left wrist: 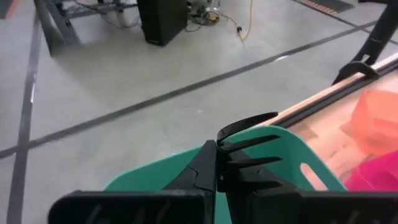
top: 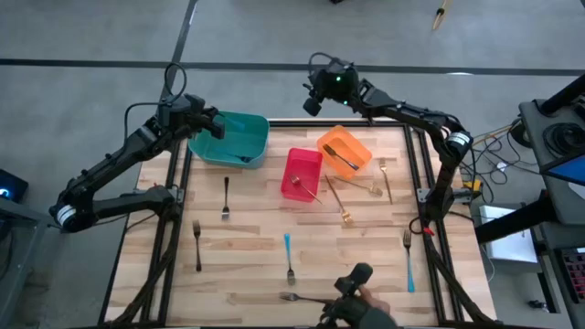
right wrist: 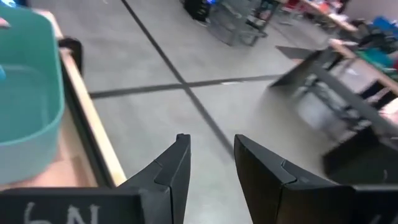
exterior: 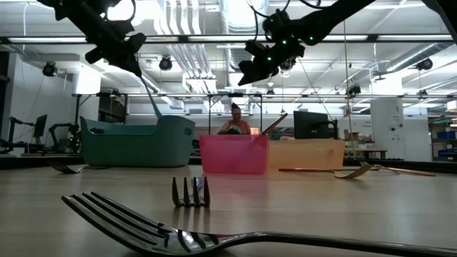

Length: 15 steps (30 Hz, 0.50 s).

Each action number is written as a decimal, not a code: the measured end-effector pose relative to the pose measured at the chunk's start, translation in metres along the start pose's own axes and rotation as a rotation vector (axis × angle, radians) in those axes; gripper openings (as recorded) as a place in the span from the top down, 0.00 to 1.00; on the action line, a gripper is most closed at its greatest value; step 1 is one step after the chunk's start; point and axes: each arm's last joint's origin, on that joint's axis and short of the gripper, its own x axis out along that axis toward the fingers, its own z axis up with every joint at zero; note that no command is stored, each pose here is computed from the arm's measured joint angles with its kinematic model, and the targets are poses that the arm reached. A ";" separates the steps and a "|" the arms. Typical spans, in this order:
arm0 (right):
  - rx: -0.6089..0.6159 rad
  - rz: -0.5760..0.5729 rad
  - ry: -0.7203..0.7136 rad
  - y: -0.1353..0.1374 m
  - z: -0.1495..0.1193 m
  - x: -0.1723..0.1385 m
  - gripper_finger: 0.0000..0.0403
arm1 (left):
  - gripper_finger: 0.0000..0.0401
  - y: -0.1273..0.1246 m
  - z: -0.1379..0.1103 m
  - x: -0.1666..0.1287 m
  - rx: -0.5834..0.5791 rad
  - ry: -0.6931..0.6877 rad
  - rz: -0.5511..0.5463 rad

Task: Sort silverware by color (type)
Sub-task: Put the blue fork into the green bin

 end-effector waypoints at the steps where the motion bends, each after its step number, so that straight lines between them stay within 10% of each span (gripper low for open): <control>1: 0.018 0.020 -0.008 -0.005 -0.002 0.000 0.71 | 1.00 0.000 0.000 0.000 -0.003 0.003 -0.011; 8: 0.098 0.050 -0.020 -0.043 -0.018 -0.001 0.71 | 1.00 0.005 -0.006 0.005 -0.155 0.097 -0.118; 15: 0.431 -0.036 -0.154 -0.084 -0.020 -0.006 0.71 | 1.00 0.004 -0.017 0.026 -0.202 0.235 -0.178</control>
